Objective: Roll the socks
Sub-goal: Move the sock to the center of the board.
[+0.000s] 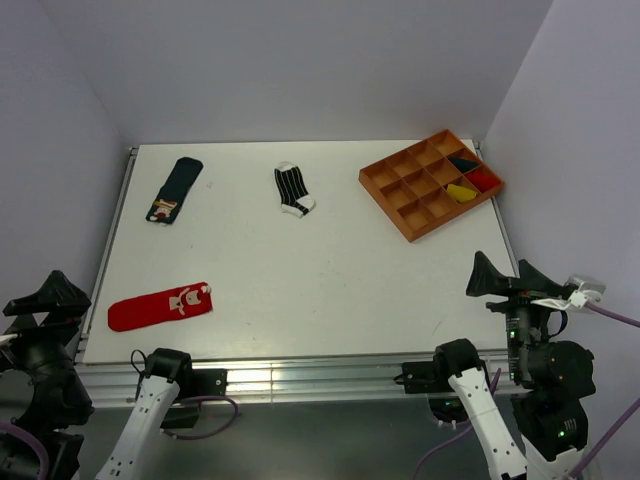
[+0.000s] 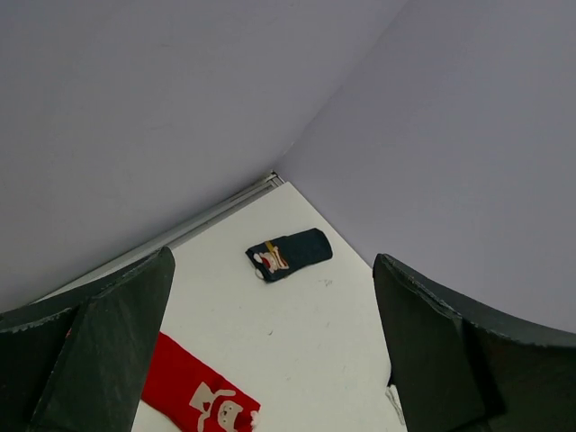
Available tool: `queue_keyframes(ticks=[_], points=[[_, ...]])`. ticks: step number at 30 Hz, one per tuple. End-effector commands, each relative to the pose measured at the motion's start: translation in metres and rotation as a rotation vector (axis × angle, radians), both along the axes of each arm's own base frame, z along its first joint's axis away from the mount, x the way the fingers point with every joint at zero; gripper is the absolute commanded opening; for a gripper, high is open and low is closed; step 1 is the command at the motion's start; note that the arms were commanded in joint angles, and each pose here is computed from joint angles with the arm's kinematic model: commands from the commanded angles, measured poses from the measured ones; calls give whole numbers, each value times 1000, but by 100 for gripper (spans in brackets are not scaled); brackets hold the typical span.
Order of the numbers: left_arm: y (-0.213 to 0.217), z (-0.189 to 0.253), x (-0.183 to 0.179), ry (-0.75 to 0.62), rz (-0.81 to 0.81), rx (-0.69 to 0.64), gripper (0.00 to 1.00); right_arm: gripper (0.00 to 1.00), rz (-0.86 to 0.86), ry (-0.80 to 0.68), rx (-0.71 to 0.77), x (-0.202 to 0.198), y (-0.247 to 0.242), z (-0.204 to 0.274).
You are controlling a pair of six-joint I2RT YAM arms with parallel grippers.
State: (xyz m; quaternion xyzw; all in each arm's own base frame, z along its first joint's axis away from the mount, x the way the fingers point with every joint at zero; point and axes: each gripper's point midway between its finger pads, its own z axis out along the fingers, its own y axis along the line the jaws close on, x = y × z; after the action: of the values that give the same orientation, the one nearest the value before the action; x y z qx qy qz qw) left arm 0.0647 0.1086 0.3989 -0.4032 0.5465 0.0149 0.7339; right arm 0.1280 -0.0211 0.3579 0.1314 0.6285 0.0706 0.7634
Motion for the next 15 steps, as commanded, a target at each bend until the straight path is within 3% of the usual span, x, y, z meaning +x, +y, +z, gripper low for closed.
queue_keyframes(ticks=[1,10,15], points=[[-3,7,6,-34,-10,-23,99,100,7,-29,15,7,2,8],[-10,-13,22,37,-30,-37,99,100,40,19,19,19,12,3],[-26,-28,48,115,-106,-18,100,100,147,73,13,30,34,-4]])
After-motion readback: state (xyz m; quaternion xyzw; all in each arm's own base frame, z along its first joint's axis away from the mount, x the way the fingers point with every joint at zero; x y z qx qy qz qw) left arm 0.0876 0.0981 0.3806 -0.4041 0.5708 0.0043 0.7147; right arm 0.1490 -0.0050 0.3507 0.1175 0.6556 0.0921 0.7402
